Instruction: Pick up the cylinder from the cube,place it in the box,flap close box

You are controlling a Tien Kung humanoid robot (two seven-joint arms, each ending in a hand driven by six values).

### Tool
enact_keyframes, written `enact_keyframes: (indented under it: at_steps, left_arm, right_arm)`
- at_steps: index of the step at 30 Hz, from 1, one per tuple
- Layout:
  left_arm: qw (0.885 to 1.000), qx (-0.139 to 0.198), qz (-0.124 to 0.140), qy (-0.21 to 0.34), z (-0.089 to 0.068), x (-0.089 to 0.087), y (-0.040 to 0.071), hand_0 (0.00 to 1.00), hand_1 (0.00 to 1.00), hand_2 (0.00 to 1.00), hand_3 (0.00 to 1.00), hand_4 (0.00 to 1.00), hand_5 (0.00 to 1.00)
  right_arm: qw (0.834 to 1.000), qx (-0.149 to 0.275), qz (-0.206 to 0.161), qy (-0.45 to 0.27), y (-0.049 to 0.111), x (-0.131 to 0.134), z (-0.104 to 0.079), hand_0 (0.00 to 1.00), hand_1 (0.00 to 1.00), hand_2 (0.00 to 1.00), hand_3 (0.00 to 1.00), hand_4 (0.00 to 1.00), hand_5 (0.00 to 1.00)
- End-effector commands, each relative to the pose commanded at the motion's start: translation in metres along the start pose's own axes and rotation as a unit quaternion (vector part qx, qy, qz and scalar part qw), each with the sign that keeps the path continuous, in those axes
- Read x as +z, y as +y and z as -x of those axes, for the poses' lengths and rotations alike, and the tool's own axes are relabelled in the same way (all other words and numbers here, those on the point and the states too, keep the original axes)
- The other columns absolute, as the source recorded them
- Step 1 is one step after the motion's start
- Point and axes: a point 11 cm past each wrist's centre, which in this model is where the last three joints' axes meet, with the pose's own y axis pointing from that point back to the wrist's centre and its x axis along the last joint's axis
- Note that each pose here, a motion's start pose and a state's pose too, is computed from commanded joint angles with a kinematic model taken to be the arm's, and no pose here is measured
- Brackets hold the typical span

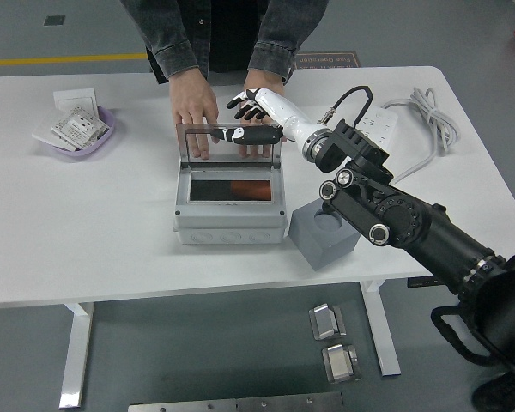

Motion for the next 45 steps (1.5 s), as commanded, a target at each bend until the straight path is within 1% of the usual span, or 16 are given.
enact_keyframes:
  at_steps: [11,18,23,29,30,31,45]
  left_arm:
    - [1.000,0.000,0.004,0.003,0.001,0.004,0.001,0.730,0.736,0.693,0.799,0.758,0.436]
    - [1.000,0.002,0.004,0.003,-0.001,0.004,0.001,0.730,0.736,0.695,0.800,0.762,0.442]
    - [1.000,0.003,0.003,0.004,-0.003,0.002,0.001,0.730,0.736,0.695,0.800,0.762,0.442]
    - [1.000,0.001,0.000,0.006,-0.001,-0.001,0.000,0.730,0.736,0.694,0.800,0.763,0.444]
    - [1.000,0.001,0.000,0.006,-0.001,-0.002,0.000,0.730,0.736,0.695,0.801,0.763,0.443]
    - [1.000,0.000,-0.001,0.006,0.000,-0.002,-0.001,0.730,0.736,0.695,0.801,0.763,0.443]
    - [1.000,-0.004,0.001,0.010,0.004,-0.001,-0.001,0.730,0.736,0.695,0.801,0.763,0.444]
  right_arm:
    - [0.999,-0.016,-0.037,0.016,0.009,-0.020,0.017,0.711,0.680,0.670,0.721,0.998,0.643]
    - [0.998,-0.025,-0.050,0.027,0.016,-0.025,0.022,0.692,0.670,0.665,0.723,0.998,0.636]
    - [0.998,-0.029,-0.054,0.032,0.022,-0.025,0.024,0.692,0.670,0.665,0.723,0.998,0.636]
    - [0.997,-0.043,-0.058,0.038,0.035,-0.020,0.032,0.687,0.661,0.665,0.723,0.998,0.625]
    - [0.996,-0.045,-0.059,0.040,0.037,-0.020,0.034,0.667,0.658,0.665,0.724,0.998,0.623]
    - [0.996,-0.047,-0.059,0.041,0.039,-0.020,0.035,0.667,0.658,0.665,0.724,0.998,0.623]
    - [0.996,-0.057,-0.061,0.043,0.052,-0.017,0.042,0.650,0.653,0.665,0.731,0.989,0.598]
